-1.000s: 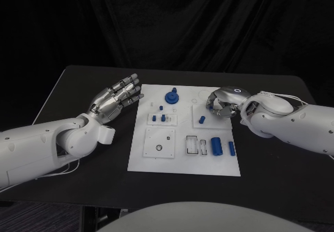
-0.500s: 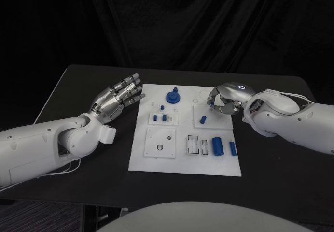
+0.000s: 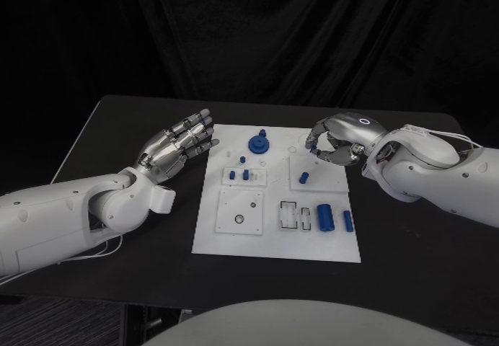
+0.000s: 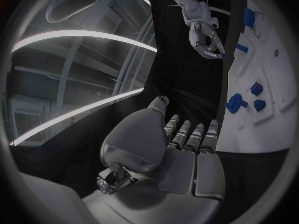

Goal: Assemble the parts on the task board

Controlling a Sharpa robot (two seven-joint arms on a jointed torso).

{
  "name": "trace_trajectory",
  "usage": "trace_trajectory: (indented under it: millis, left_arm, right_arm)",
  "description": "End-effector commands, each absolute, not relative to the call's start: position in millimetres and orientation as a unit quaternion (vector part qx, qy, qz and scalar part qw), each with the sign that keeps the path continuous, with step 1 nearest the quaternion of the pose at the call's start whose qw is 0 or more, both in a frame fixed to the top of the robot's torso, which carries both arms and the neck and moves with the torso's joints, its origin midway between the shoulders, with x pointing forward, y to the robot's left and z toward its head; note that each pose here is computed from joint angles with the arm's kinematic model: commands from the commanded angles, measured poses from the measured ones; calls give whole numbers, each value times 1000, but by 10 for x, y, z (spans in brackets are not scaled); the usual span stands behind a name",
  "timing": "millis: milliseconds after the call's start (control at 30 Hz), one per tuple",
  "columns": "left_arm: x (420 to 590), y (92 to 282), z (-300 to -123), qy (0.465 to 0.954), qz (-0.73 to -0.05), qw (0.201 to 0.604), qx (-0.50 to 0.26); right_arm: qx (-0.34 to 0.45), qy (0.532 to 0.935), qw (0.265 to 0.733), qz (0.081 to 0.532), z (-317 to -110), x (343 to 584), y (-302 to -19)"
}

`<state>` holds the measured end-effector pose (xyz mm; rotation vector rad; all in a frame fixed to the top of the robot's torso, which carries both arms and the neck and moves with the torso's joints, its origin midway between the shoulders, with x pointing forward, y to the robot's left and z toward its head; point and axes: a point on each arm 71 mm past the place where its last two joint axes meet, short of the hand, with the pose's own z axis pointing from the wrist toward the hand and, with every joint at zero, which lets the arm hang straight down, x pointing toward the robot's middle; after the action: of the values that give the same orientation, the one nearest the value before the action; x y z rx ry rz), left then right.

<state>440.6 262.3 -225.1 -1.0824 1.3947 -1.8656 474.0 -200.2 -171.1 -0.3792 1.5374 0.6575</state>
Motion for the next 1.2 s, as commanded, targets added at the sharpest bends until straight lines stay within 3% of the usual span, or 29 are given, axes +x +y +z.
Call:
trace_trajectory:
  millis: [33,367,733,1200]
  left_arm:
    - [4395,2623,-2174,479,-730,298,-387]
    - [4386,2621,-2158,471,-733,304,-384]
    - [4383,2596,-2148,466,-739,302,-381]
    - [4398,2567,-2160,467,-742,295,-380]
  right_arm:
    - [-168,670,654,308,-1662,4637,-1869]
    - [-202,667,619,362,-1679,4368,-1377]
    - [-251,660,590,391,-1902,4183,-917]
    - [-254,676,571,391,-2132,4135,-757]
